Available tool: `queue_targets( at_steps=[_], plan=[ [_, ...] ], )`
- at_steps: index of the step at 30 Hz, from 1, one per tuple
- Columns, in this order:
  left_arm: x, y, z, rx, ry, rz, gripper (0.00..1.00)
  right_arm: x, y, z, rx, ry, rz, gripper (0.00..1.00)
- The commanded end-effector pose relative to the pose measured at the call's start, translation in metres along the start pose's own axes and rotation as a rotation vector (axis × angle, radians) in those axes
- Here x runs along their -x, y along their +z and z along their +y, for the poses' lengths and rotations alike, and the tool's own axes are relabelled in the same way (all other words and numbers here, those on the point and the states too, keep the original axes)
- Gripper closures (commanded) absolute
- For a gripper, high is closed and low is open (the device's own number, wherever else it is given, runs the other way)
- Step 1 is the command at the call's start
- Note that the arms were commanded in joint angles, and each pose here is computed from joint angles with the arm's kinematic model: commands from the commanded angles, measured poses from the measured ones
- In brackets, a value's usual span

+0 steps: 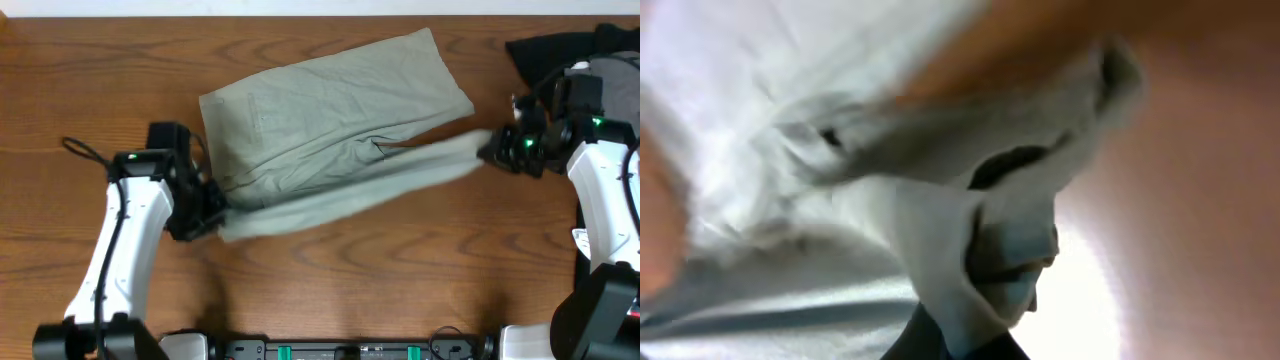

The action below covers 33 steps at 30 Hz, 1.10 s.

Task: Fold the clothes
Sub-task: 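Lift both corners and fold the shorts' bottom up toward the top edge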

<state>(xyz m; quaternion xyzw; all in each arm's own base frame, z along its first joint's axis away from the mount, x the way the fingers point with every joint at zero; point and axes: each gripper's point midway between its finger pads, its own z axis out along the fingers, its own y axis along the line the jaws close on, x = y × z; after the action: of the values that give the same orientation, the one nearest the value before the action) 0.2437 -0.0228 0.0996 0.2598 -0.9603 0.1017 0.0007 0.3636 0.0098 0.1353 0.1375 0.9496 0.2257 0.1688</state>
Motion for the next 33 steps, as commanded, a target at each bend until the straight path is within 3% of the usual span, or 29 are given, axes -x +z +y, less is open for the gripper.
queue_targets(
  at_steps=[1, 8, 16, 28, 33],
  plan=[
    [0.045, -0.031, -0.002, 0.008, 0.024, -0.23, 0.94, 0.035, -0.01, 0.02, 0.086, 0.044, -0.121, 0.99],
    [0.106, -0.061, -0.035, -0.113, 0.095, -0.493, 0.94, 0.099, -0.024, 0.051, 0.197, 0.014, -0.376, 0.99],
    [0.161, -0.086, -0.056, -0.206, 0.113, -0.712, 0.94, 0.124, 0.0, 0.087, 0.275, -0.065, -0.456, 0.99],
    [0.204, -0.055, -0.08, -0.282, 0.145, -0.748, 0.94, 0.159, 0.075, 0.076, 0.363, 0.052, -0.5, 0.99],
    [0.227, -0.044, -0.088, -0.332, 0.089, -0.786, 0.94, 0.163, 0.1, 0.071, 0.415, 0.11, -0.489, 0.99]
  ],
)
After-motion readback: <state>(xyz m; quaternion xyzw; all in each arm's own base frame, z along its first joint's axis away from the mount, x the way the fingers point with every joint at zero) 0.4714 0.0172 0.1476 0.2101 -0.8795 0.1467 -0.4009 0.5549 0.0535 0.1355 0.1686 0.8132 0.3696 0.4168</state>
